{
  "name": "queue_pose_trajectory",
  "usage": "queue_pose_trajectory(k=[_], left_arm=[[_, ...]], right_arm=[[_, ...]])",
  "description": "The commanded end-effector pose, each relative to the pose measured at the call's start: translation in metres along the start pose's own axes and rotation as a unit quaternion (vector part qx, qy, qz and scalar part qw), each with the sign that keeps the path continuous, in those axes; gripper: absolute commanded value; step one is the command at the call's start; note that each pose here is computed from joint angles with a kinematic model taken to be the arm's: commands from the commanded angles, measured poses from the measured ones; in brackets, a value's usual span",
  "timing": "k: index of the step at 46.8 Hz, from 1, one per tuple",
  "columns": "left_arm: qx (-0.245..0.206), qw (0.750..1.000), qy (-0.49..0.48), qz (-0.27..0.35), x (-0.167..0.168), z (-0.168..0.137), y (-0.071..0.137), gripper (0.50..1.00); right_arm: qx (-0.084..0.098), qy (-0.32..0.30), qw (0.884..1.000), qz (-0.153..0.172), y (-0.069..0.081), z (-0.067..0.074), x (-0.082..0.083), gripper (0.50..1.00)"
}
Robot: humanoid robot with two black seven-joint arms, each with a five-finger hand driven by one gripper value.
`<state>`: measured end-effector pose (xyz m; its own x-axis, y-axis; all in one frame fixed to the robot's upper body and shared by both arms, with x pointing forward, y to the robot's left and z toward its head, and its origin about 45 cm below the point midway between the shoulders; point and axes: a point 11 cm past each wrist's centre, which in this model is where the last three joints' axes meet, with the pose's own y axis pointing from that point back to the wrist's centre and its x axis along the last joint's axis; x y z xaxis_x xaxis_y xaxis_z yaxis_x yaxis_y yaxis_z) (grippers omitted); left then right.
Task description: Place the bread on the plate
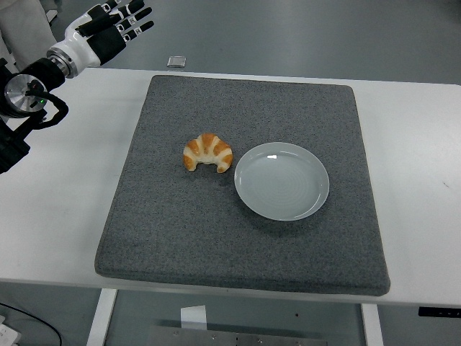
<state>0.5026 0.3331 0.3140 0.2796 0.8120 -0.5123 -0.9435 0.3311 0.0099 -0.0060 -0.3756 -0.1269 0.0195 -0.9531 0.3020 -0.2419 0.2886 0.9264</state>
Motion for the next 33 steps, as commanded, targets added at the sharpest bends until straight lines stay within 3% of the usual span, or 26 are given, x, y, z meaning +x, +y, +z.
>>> queue_pose_trajectory(k=[1,9,17,25,33], left_arm=[[0.001,1.000,-0.001,-0.002,-0.001,0.000,0.000,1.000],[0.012,0.999,-0.023,-0.019,-0.006,-0.003,-0.001,0.996],[0.048,0.989,-0.127,-0.055,-0.019,-0.008,0.000,0.986],[0.061,0.965,-0.240,-0.088,-0.035,0.002,0.005,0.984],[0.079,0.924,-0.352,-0.129,-0.059,0.008,0.011,0.979]], right_arm=[[0.000,0.000,1.000,0.000,0.000,0.000,0.000,0.932],[0.000,0.000,1.000,0.000,0.000,0.000,0.000,0.932],[0.000,0.000,1.000,0.000,0.000,0.000,0.000,0.932],[0.000,0.000,1.000,0.000,0.000,0.000,0.000,0.932],[0.000,0.000,1.000,0.000,0.000,0.000,0.000,0.932]])
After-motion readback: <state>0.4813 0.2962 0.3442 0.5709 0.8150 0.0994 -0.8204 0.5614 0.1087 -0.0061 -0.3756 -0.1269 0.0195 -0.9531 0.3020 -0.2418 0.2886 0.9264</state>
